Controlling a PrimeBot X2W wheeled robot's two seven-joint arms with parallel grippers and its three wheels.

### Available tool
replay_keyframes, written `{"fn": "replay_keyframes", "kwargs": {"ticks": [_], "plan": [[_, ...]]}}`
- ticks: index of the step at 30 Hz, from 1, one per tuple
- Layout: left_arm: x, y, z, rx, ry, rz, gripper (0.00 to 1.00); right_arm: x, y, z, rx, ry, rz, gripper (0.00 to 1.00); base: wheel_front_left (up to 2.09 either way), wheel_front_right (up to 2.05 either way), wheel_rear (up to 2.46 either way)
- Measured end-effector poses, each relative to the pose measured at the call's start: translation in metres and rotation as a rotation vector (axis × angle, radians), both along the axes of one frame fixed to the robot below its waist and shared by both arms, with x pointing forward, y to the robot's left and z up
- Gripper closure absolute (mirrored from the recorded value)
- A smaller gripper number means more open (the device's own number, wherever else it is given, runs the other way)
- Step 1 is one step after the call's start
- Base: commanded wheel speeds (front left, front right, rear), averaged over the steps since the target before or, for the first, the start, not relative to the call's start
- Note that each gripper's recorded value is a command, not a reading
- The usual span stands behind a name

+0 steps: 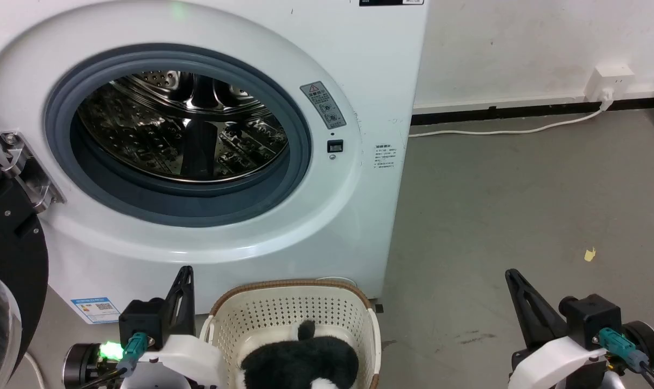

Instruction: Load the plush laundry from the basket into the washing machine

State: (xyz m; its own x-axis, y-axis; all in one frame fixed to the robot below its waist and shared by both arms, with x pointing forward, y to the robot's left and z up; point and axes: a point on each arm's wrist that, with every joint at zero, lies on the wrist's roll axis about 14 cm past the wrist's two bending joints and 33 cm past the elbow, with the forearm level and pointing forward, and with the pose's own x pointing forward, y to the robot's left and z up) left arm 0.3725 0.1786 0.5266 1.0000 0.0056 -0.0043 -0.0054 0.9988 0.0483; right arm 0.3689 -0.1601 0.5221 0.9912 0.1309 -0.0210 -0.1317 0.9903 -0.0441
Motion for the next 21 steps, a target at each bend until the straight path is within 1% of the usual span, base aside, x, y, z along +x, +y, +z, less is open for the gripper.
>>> {"fn": "replay_keyframes", "kwargs": {"ticks": [21], "plan": [[0.0000, -0.0002, 0.0000, 0.000, 0.000, -0.001, 1.00, 0.0000, -0.0001, 0.0000, 0.000, 0.000, 0.000, 1.00, 0.00, 0.00, 0.00]]}}
